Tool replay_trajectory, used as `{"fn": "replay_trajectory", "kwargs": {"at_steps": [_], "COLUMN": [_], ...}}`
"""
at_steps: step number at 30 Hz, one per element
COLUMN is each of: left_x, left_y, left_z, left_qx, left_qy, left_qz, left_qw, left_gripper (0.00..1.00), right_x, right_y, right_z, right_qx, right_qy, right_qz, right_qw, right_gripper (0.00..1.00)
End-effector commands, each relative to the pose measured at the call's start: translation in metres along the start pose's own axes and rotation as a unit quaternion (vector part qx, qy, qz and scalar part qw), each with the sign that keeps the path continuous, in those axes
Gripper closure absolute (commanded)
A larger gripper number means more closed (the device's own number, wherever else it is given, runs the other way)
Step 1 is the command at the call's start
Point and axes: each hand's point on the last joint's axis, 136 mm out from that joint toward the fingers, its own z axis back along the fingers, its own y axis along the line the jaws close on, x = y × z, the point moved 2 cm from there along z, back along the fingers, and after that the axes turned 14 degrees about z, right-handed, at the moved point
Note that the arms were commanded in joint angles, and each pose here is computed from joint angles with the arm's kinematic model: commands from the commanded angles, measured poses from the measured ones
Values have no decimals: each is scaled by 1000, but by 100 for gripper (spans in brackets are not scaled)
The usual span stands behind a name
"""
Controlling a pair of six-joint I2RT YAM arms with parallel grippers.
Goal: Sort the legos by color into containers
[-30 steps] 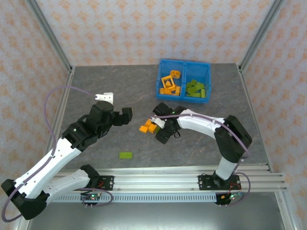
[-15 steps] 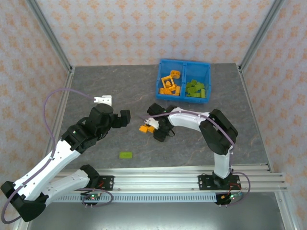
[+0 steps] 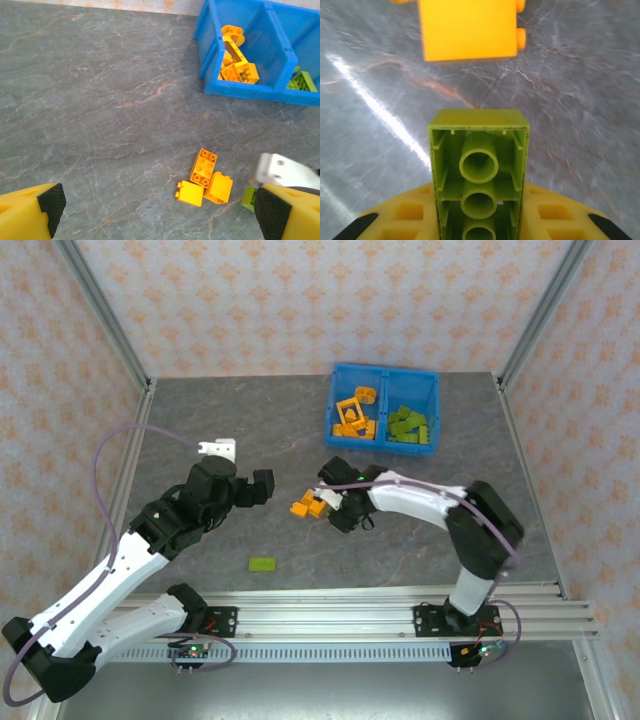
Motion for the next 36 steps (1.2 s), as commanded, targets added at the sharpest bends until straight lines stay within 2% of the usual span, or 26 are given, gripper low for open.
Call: {"fn": "replay_trajectory", "kwargs": {"at_steps": [1, 6, 10, 12, 14, 17, 23, 29, 32, 36], "left_x": [4, 0, -5, -7, -9, -10, -17, -21, -23, -24], "left_y": [-13, -39, -57, -60, -60, -59, -57, -56, -55, -56], "left_z": [-2, -4, -3, -4, -5, -5, -7, -10, -11, -12], "left_qx": [-33, -98, -147, -156, -155, -152, -146, -137, -132, -133], "left_qy": [-2, 24, 44, 48, 50, 52, 65, 76, 82, 82], "left_qz": [-17, -31, -36, -35, -35, -37, -39, -38, -39, -41], "left_qw": [999, 994, 987, 986, 986, 986, 986, 987, 987, 987], "left_gripper": [0, 0, 0, 0, 0, 0, 0, 0, 0, 0], "right_x": [22, 28, 22, 14, 6, -2, -16, -17, -26, -28], "right_y": [-15, -50, -100, -128, -158, -197, -263, -306, -323, -334], "right_z": [53, 115, 160, 168, 166, 150, 98, 47, 39, 40], "right_qx": [-52, -122, -164, -181, -194, -198, -183, -156, -170, -171], "right_qy": [-116, -227, -312, -322, -306, -255, -175, -122, -107, -123], "right_qz": [-54, -143, -250, -304, -355, -414, -508, -546, -574, -594], "right_qw": [990, 955, 902, 878, 862, 851, 823, 814, 794, 777], "right_gripper": [76, 77, 76, 75, 75, 76, 79, 78, 78, 74]}}
